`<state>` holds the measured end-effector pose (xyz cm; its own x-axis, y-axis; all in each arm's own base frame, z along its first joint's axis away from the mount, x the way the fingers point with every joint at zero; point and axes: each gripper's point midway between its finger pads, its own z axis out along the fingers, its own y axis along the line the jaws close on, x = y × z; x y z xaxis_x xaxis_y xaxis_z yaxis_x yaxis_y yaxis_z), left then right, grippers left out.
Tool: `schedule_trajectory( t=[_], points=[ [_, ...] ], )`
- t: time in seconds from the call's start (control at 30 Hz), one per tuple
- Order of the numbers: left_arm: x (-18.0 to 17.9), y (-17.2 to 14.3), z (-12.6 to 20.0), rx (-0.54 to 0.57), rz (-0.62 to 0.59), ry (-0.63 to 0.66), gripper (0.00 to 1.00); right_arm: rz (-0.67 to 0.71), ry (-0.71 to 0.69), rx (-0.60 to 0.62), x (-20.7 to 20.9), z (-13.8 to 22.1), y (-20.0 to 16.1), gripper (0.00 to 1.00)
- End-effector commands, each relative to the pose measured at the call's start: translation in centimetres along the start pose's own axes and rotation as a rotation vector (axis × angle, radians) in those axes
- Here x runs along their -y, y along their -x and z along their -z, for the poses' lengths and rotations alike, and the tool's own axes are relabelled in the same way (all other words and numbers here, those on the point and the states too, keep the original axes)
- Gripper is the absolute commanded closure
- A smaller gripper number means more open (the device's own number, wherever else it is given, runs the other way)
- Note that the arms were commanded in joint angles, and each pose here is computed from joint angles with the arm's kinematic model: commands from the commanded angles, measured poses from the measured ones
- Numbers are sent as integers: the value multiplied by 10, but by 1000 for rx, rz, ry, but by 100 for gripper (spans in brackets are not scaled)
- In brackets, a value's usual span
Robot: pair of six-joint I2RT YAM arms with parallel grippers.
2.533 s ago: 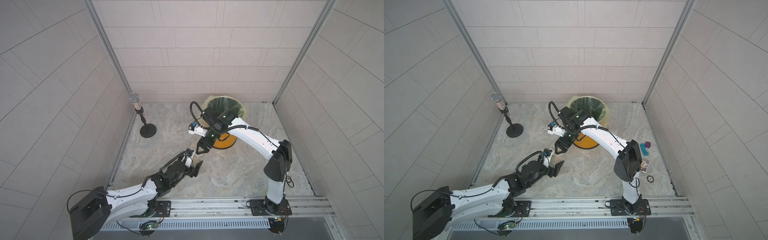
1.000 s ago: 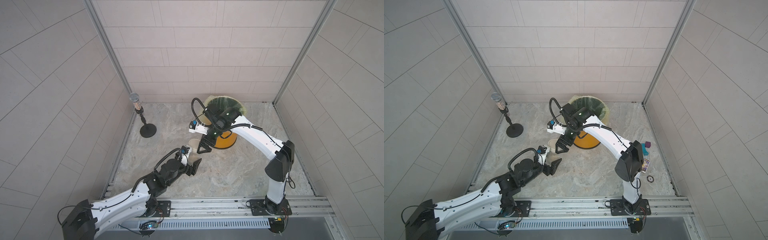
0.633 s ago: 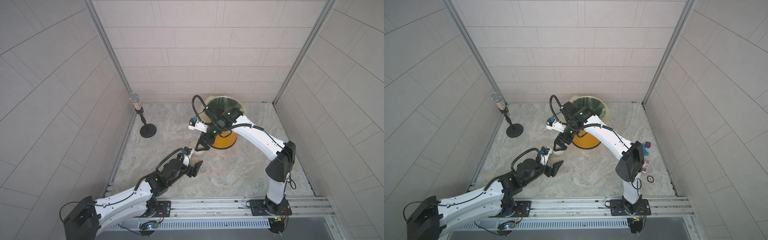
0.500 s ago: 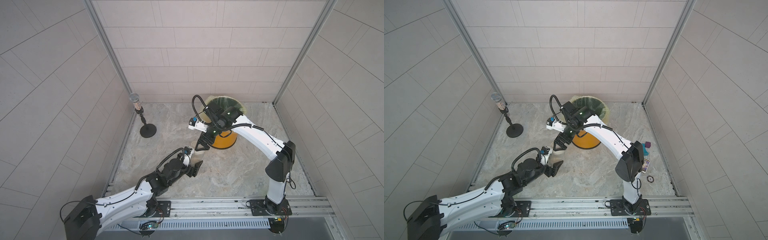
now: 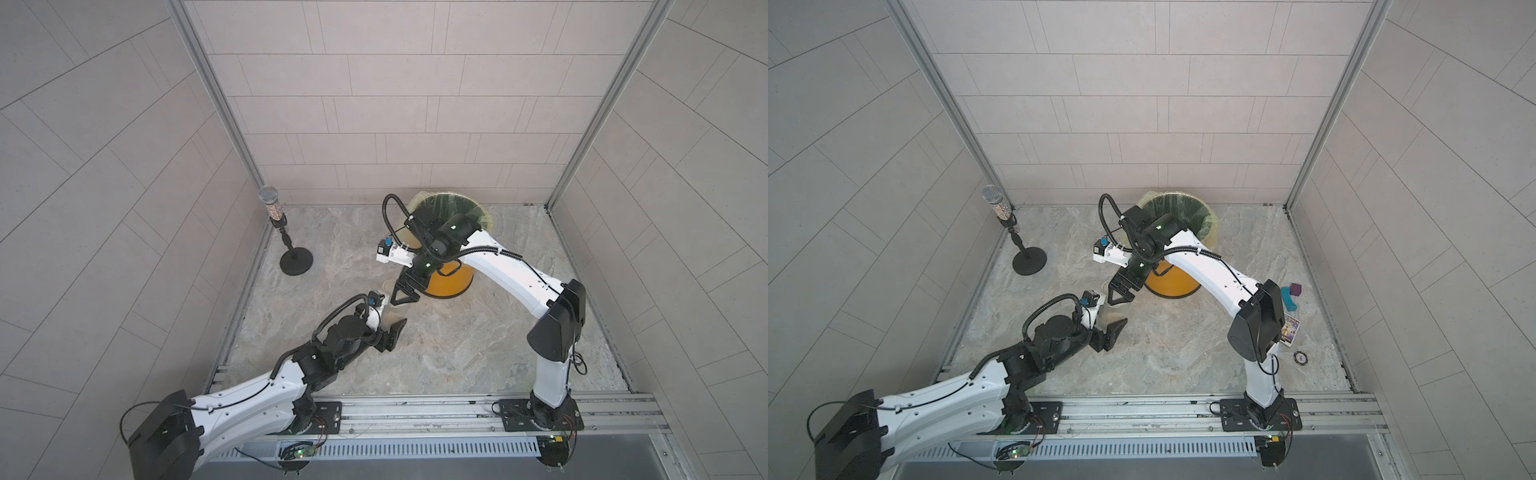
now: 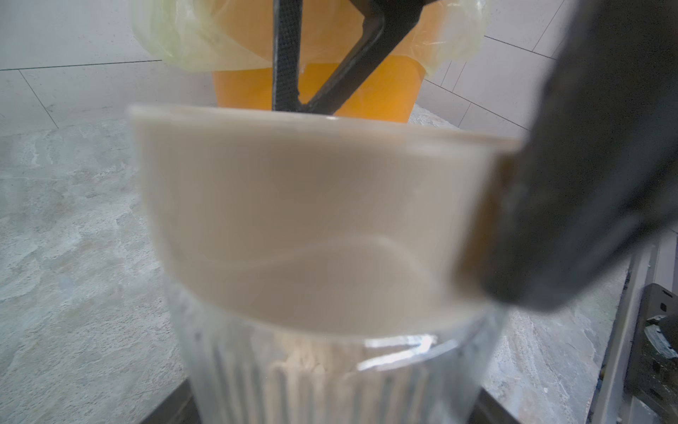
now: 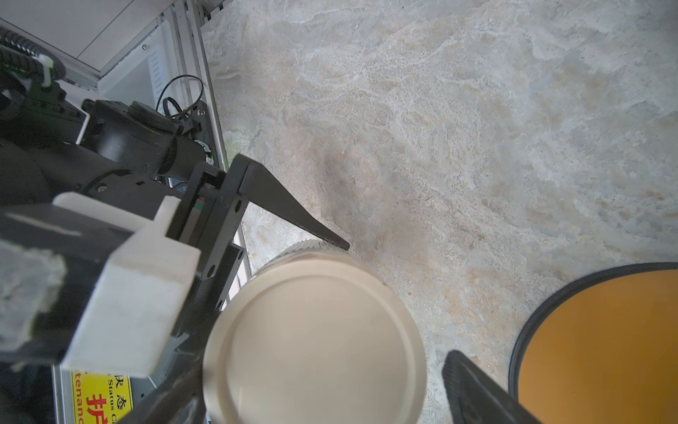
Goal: Empty expired oatmeal from jars
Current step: Open the lid of the jar.
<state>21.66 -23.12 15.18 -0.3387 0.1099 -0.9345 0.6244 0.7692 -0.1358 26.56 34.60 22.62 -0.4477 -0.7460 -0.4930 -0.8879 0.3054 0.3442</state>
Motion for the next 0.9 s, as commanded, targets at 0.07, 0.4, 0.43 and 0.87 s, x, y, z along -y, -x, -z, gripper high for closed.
schedule_trajectory(
  t=[0.07,0.4,0.43,0.87],
  points=[
    [10,55,7,165,19,-32,100,-9,40,-18,-5,-2,-3,15],
    [9,61,14,177,15,-27,100,46,117,-56,-21,3,-12,76],
    [9,62,14,177,12,-28,100,62,131,-69,-25,4,-15,76],
    [10,78,25,222,41,-58,100,439,121,-155,-33,17,-46,78]
  ],
)
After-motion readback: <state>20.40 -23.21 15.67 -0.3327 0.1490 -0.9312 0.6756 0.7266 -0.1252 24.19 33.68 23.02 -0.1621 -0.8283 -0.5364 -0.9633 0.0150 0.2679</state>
